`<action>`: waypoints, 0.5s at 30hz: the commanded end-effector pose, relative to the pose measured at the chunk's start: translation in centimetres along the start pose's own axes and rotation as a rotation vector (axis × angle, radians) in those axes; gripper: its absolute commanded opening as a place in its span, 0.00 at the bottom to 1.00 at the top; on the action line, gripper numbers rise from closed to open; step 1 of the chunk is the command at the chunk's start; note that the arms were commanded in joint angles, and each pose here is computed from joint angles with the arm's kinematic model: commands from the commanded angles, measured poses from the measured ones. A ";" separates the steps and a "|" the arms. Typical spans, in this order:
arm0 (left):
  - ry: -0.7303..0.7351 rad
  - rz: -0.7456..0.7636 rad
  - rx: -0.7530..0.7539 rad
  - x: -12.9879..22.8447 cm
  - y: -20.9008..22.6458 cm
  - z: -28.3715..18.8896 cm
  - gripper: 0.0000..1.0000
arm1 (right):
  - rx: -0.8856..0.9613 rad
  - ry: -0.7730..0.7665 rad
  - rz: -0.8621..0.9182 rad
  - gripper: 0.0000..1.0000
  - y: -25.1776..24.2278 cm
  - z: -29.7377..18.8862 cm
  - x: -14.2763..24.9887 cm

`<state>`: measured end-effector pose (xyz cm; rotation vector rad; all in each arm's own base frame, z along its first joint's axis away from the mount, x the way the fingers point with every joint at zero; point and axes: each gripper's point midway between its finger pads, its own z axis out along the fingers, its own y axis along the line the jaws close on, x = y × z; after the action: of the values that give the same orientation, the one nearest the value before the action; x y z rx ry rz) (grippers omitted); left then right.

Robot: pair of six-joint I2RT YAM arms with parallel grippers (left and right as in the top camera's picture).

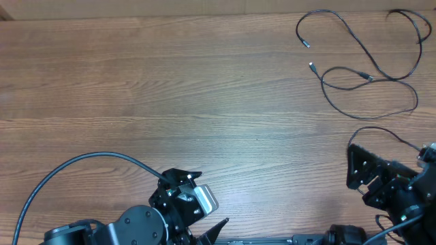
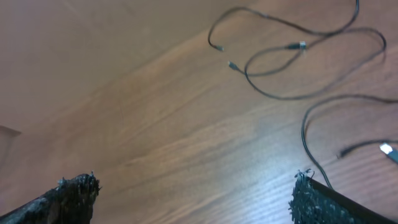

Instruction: Untangle cables

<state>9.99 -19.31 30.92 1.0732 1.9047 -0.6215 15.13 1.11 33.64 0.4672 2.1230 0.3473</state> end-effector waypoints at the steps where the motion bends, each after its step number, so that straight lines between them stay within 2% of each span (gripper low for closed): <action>1: -0.024 0.022 -0.006 -0.8 0.1 -0.5 1.00 | 0.064 -0.026 -0.007 1.00 -1.2 -0.2 -0.2; 6: -0.024 0.022 -0.006 -0.8 0.1 -0.5 1.00 | 0.109 -0.110 -0.021 1.00 -2.1 0.3 -1.5; 15: -0.024 0.022 -0.006 -0.8 0.1 -0.5 0.99 | -0.081 -0.296 -0.167 1.00 -0.6 6.3 -0.9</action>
<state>9.98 -19.30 30.99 1.0724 1.9035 -0.6224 20.41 0.63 32.13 0.3055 1.8610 0.2735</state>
